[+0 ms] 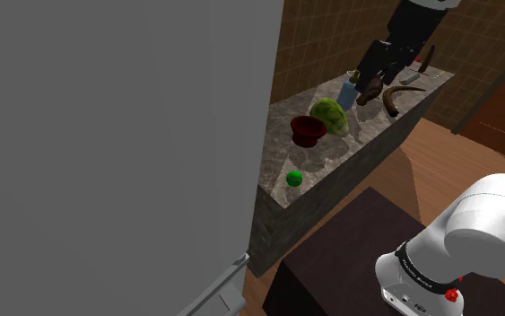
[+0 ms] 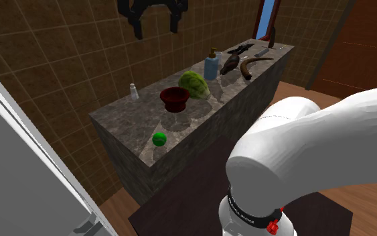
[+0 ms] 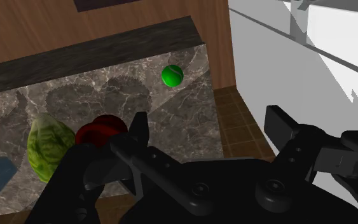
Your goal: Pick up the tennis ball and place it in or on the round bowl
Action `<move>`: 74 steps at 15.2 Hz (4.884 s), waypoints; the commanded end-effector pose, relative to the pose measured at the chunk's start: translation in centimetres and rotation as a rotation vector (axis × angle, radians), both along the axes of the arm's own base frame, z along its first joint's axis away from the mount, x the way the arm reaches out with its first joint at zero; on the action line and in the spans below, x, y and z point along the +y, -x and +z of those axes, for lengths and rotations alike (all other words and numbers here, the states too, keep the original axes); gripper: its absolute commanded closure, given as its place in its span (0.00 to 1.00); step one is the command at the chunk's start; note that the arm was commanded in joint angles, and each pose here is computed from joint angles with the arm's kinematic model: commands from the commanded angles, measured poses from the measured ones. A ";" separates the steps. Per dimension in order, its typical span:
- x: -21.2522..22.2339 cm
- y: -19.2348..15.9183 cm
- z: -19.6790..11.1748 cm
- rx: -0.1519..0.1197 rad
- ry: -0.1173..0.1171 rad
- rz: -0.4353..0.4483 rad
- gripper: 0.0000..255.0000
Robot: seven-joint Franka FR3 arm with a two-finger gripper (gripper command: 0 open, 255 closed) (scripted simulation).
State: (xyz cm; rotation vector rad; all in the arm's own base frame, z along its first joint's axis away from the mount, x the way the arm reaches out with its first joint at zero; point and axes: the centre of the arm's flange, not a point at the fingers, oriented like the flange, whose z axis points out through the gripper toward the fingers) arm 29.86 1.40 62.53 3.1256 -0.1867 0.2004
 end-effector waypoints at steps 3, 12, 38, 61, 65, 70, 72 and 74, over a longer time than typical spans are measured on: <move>-0.3 -0.4 -2.6 -0.011 -0.002 -0.008 0.00; -1.8 -2.5 -14.1 -0.060 -0.009 -0.047 0.00; -6.0 -11.4 -46.9 -0.201 -0.031 -0.157 0.00; -6.1 -12.8 -51.0 -0.202 -0.032 -0.158 1.00; -6.1 -12.8 -50.4 -0.202 -0.032 -0.158 1.00; -6.1 -12.8 -47.8 -0.202 -0.032 -0.158 1.00; -6.1 -12.8 -46.7 -0.202 -0.032 -0.158 1.00; -6.1 -12.8 -45.7 -0.202 -0.032 -0.158 1.00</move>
